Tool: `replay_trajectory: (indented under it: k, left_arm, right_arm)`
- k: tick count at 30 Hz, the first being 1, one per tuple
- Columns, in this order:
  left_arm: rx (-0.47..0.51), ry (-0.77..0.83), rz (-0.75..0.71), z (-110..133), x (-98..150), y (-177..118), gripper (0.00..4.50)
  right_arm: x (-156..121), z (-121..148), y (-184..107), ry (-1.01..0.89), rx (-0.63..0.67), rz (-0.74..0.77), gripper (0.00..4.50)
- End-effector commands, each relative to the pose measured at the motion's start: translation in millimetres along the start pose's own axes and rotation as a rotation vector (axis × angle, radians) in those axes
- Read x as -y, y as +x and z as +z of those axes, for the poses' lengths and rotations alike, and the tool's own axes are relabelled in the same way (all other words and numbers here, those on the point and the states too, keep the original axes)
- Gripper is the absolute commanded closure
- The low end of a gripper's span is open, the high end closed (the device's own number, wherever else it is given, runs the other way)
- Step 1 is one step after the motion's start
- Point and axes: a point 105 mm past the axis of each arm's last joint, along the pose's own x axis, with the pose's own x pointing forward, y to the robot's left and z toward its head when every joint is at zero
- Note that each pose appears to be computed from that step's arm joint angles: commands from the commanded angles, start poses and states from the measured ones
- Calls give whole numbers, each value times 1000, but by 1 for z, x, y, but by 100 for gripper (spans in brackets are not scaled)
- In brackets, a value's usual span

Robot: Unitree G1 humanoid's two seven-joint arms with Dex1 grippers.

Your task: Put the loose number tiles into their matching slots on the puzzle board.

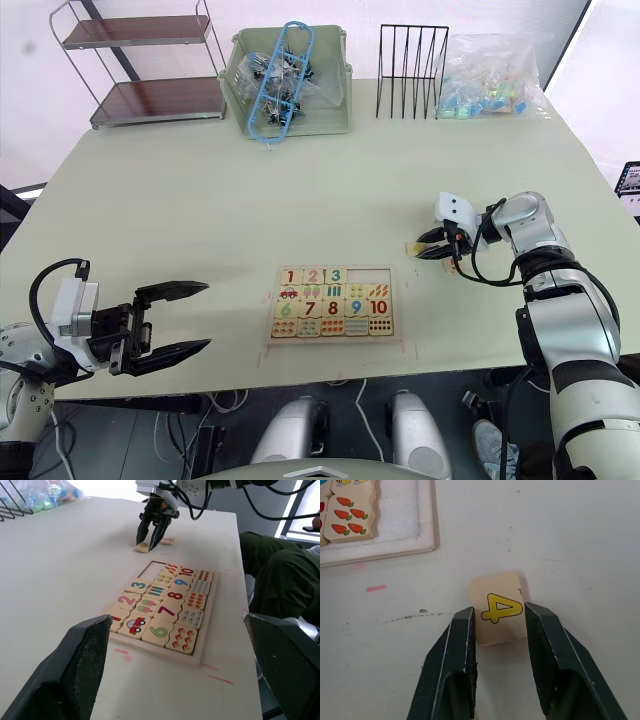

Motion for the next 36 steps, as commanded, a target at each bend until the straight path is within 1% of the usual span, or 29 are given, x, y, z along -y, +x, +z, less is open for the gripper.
replay_trajectory:
  k: [1,7,13,17,20,22,25,26,31,36]
  left_arm:
    - [4,28,6,4,0,-5,0]
    - [5,27,4,0,1,-7,0]
    - [0,30,-5,-5,1,-7,0]
    - [-6,35,-19,-5,-1,-6,0]
    - [-15,38,-29,-6,-3,-5,0]
    - [-16,40,-31,-5,-5,-5,0]
    - [-29,47,-28,-5,-10,-5,0]
    - [-33,45,-26,-6,-11,-5,0]
    - [-49,48,-16,-6,-15,-4,0]
    - [-55,49,-11,-4,-15,0,0]
  right_arm:
    - [5,11,-11,-22,36,-25,364]
    - [-1,25,-21,-24,56,-24,364]
    - [-26,41,-27,-8,20,-27,364]
    - [-48,63,-23,-1,16,-23,364]
    - [-56,76,-18,-4,-5,-34,364]
    - [-59,80,-17,-1,-16,-35,364]
    - [-59,80,-10,13,-118,-70,364]
    - [-59,83,-8,12,-129,-74,364]
    - [-67,100,6,23,-162,-54,364]
    - [-74,108,14,18,-191,-37,364]
